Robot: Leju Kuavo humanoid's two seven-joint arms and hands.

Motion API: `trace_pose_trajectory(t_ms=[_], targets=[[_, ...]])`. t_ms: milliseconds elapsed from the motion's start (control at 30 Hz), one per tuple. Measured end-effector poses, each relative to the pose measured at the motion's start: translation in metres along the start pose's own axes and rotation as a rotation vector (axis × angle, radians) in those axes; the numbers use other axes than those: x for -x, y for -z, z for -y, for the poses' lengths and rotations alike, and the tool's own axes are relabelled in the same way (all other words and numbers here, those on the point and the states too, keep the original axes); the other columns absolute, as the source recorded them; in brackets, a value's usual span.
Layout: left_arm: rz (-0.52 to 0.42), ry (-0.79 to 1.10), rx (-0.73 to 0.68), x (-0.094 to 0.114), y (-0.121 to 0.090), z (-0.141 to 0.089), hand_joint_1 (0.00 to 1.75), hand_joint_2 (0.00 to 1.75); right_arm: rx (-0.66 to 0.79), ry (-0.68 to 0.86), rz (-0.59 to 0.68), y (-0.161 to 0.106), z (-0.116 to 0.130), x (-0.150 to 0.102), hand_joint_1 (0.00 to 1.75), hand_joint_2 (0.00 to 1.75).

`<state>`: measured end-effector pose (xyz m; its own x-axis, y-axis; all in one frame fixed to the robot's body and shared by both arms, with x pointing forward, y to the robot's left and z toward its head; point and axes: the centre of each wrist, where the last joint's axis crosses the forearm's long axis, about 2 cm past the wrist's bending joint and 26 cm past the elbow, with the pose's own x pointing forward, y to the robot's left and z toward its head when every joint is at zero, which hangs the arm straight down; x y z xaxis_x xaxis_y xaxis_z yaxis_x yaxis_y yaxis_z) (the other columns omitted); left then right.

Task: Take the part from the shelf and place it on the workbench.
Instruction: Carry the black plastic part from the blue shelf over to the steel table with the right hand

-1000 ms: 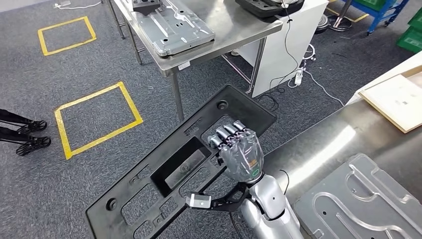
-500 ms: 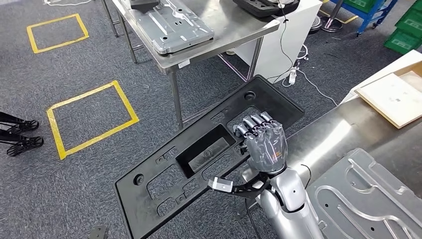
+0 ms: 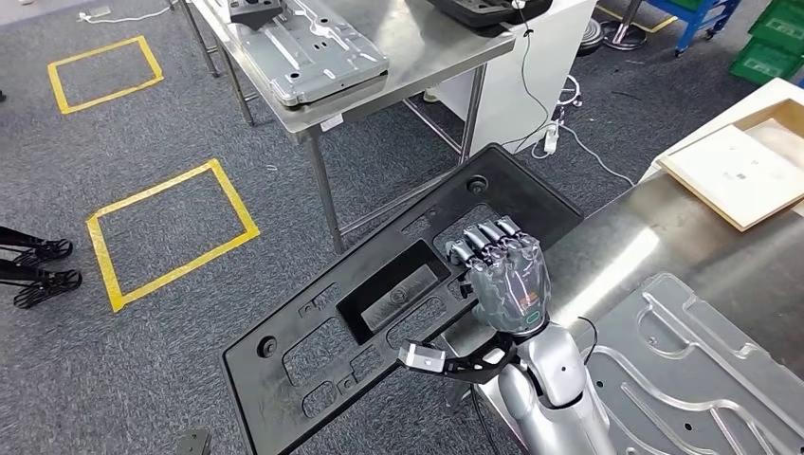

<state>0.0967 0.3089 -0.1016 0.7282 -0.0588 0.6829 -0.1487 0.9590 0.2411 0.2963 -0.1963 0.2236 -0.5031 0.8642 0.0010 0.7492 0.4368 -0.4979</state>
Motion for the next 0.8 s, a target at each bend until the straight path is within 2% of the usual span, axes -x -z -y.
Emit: trace_pose_trajectory(t_ms=[800], targets=[[-0.021, -0.018, 0.005, 0.0001, 0.0001, -0.0002, 0.0, 1.75, 0.009, -0.016, -0.003, -0.0002, 0.0024, -0.0015, 1.75, 1.75]])
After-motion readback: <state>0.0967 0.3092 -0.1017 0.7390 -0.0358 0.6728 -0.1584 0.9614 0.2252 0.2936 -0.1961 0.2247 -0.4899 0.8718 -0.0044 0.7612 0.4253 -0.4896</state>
